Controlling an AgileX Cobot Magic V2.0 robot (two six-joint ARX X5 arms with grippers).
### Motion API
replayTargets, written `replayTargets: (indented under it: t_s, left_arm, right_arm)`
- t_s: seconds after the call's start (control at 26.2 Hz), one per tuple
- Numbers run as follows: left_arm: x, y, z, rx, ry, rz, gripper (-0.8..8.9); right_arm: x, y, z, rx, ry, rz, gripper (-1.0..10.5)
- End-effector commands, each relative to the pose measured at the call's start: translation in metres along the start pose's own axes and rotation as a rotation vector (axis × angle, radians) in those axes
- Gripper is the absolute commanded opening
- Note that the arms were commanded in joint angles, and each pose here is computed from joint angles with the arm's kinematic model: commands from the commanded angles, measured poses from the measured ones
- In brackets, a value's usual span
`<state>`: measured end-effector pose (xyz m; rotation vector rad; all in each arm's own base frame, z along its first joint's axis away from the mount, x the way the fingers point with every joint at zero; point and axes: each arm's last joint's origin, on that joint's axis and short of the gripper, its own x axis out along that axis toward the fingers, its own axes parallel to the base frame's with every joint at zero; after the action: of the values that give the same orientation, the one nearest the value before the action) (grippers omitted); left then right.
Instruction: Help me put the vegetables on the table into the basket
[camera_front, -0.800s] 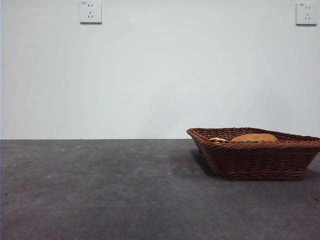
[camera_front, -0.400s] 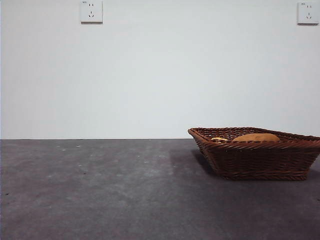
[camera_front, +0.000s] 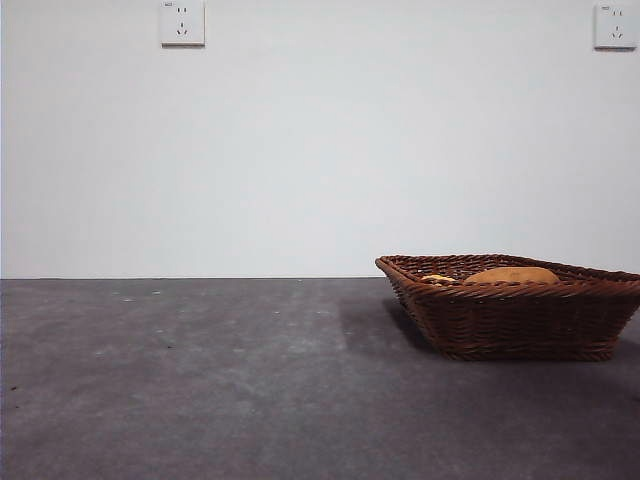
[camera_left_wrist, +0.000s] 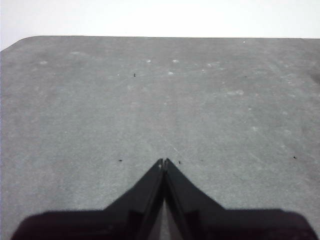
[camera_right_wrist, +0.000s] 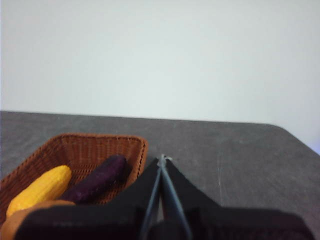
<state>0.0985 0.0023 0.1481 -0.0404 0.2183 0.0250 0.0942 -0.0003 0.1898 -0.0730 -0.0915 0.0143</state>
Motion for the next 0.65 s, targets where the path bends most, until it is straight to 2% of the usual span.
replayTargets:
  t_s: [0.04,0.31,0.46,0.57,0.65]
  left_arm:
    - [0.001,0.0,-0.003,0.007,0.006,0.003,-0.01]
    - [0.001,0.0,-0.003,0.007,0.006,0.002,-0.01]
    - [0.001,0.0,-0.003,0.007,0.006,0.002,-0.02]
    - [0.001,0.0,-0.003,0.007,0.004,0.002,-0.01]
    - [0.001,0.0,-0.003,0.007,0.007,0.002,-0.02]
  right_arm:
    - [0.001,0.001,-0.012,0.02,0.014,0.009,0.0]
    - [0.0,0.002,-0.029,-0.01,0.15,0.016,0.0]
    - [-0.002,0.002,-0.04,-0.076,0.283,-0.019,0.0]
    - [-0.002,0.0,-0.039,-0.079,0.278,-0.084,0.0]
    - [-0.002,0.001,-0.039,-0.081,0.277,-0.082,0.0]
